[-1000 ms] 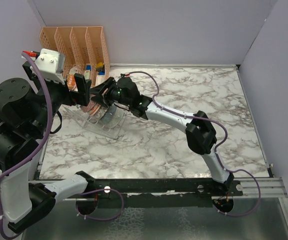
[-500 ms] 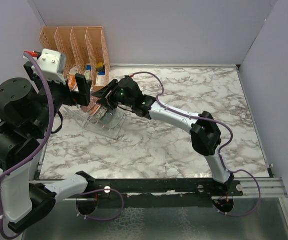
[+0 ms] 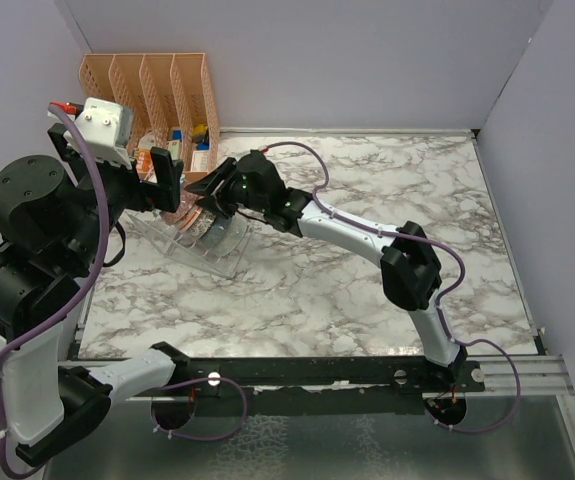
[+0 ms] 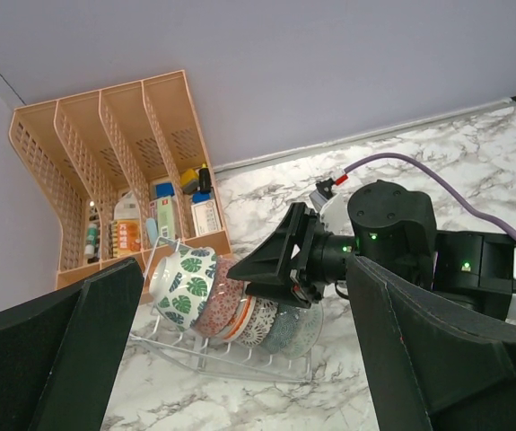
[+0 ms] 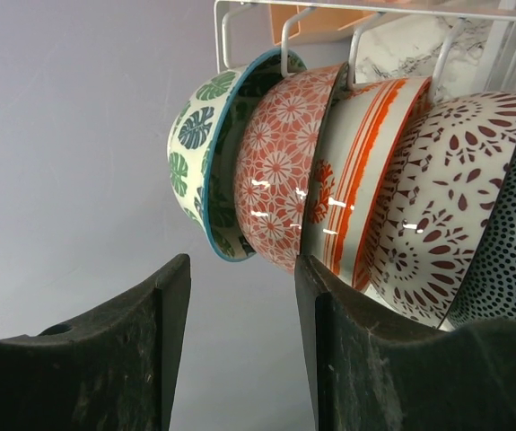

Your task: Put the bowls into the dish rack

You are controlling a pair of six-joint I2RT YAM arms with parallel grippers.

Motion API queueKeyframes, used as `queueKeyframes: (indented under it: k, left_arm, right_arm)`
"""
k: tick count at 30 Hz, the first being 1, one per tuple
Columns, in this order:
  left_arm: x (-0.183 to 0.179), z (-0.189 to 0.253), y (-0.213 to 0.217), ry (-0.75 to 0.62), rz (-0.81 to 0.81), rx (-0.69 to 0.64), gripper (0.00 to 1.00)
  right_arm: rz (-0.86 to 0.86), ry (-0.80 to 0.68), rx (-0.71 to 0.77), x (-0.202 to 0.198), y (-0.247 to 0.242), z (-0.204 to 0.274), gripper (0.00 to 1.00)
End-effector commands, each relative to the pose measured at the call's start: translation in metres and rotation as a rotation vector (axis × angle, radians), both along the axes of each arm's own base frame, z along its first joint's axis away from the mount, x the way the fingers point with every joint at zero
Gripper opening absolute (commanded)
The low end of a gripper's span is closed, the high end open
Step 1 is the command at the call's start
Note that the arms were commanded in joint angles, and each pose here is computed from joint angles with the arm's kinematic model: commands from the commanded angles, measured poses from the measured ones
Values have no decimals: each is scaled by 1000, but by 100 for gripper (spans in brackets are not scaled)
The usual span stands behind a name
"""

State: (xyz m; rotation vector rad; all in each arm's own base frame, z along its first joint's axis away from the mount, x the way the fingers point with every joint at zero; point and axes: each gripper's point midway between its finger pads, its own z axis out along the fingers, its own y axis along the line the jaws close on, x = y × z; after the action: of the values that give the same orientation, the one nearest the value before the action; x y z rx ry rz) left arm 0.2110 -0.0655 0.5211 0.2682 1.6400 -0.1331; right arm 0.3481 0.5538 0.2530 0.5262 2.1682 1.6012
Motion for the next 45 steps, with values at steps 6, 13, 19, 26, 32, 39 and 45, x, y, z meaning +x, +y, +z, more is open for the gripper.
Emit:
queueKeyframes:
  k: [6,13,19,26,32,39,45]
  left_arm:
    - [-2,5,7,-25,27,-3,99]
    - [-2,4,7,-23,29,2,99]
    - [-1,3,6,-20,26,5,99]
    - [-1,4,7,-24,28,8,99]
    - [-3,4,10,-26,37,11,99]
    - [-3,2,11,-28,42,18,99]
    - [-3,2,10,-30,36,19,99]
  right_arm:
    - [-13,-35,7,11,4,9,50]
    - [-17,-25,-17,11,1,3,50]
    - [-27,-26,-41,11,-2,1,50]
    - [-10,-26,-31,13,6,-6,50]
    - [0,-40,-1,17,14,-7,50]
    - [0,-77,55,17,15,4,50]
    - [7,-73,32,15,13,7,50]
